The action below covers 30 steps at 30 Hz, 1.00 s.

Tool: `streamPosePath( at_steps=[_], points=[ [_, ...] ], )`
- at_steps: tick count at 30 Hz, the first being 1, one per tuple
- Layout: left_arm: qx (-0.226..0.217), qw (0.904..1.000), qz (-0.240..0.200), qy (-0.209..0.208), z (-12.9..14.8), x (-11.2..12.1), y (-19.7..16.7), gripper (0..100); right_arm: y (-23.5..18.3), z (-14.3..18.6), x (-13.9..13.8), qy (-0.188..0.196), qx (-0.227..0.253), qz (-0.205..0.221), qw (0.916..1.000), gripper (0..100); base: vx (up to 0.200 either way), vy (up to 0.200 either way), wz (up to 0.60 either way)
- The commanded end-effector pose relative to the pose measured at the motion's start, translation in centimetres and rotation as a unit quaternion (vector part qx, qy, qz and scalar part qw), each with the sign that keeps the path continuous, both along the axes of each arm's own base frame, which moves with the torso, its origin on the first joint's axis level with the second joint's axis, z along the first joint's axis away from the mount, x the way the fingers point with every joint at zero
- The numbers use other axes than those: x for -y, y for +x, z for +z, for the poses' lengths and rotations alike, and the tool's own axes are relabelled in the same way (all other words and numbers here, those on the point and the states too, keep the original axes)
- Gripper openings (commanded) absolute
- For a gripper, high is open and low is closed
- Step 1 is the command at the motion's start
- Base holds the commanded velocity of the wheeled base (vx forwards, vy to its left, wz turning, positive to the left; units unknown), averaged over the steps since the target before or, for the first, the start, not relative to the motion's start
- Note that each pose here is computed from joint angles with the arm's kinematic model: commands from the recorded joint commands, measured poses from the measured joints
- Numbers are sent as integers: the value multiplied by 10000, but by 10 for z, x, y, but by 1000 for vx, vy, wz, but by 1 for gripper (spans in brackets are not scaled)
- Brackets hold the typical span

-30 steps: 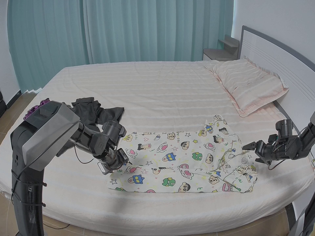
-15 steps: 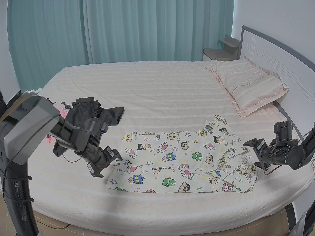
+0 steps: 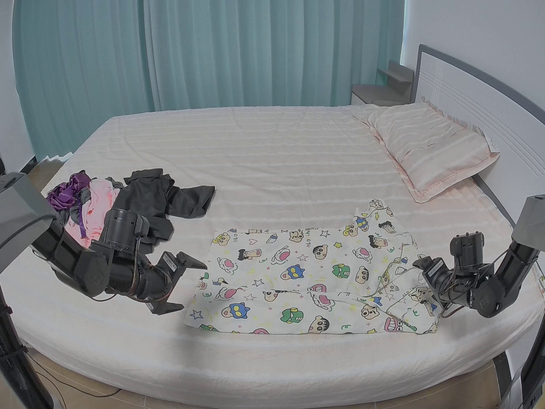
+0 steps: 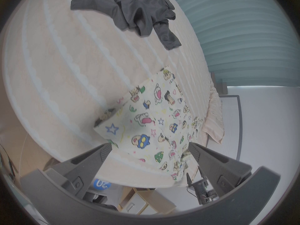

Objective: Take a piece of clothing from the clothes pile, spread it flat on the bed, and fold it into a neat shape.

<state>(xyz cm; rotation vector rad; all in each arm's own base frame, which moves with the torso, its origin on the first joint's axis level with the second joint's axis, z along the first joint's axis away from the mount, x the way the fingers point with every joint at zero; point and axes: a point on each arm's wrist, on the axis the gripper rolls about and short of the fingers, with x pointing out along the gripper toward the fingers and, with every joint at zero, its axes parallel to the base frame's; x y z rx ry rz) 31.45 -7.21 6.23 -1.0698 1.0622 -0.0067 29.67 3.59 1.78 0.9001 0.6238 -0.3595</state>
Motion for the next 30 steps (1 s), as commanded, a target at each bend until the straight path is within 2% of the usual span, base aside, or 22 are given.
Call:
streamPosePath(
  at_steps=[1, 20, 21, 30],
  points=[
    [0, 9998, -162, -136, 1, 10, -19, 100, -1, -31, -3, -154, -352, -101, 9992, 100, 0, 0, 0],
    [-76, 9996, -233, -141, -4, 14, -19, 100, 14, -39, 0, -219, -170, -251, 9993, 100, 0, 0, 0],
    [-84, 9996, -225, -139, -4, 14, -19, 100, 16, -42, 1, -222, -193, -274, 9992, 0, 0, 0, 0],
    [-91, 9996, -217, -138, -5, 13, -18, 100, 11, -31, 6, -265, -108, -298, 9991, 0, 0, 0, 0]
  ],
)
